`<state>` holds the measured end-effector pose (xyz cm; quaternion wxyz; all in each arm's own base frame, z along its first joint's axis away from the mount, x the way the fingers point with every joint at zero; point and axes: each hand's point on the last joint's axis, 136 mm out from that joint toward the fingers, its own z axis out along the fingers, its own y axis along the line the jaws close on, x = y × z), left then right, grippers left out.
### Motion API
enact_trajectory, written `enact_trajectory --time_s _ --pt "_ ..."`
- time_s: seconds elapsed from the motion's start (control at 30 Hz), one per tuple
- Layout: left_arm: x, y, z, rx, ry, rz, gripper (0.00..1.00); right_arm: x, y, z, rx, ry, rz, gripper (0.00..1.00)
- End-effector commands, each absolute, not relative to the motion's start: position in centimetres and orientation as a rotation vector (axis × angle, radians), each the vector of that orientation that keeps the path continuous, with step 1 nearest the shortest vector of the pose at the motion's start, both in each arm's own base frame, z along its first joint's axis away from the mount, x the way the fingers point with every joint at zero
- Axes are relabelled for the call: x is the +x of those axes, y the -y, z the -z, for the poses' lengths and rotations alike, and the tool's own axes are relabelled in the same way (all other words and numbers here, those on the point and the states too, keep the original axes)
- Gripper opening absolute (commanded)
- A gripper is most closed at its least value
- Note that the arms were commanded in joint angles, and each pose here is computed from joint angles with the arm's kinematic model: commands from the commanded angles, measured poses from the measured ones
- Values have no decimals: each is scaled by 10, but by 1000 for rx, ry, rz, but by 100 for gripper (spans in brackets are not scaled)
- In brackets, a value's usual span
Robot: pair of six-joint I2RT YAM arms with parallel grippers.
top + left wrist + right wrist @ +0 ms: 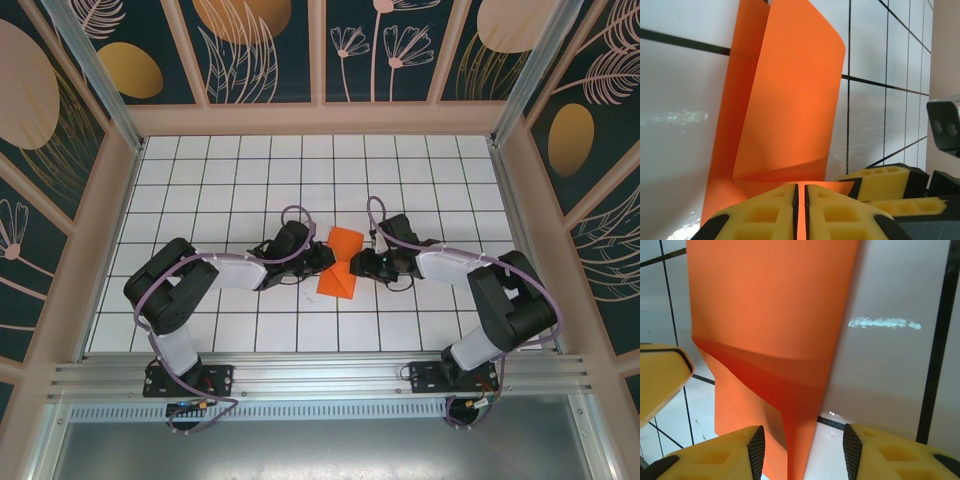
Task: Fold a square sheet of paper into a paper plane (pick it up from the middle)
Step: Fold the triangle a second time at the center of the table, then turn over the paper at the center of the table.
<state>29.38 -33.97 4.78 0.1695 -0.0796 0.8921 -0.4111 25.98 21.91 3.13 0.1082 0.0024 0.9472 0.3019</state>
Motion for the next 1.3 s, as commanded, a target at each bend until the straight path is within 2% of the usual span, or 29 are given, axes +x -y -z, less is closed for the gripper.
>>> enact_trajectory --time_s 0.0,0.6,0.83,1.27 --pt "289 339 -42 -207 -2557 1167 15 276 -229 -41 23 -2741 -935 47" --pt "283 335 -7 -232 -2661 1093 14 284 -234 -29 63 -2762 -947 43" --pt "282 335 -6 -229 -2668 1094 13 284 -241 -33 67 -2743 -1012 40" --pt "282 336 -8 -241 -2662 1104 13 272 -247 -38 11 -2707 -1132 40"
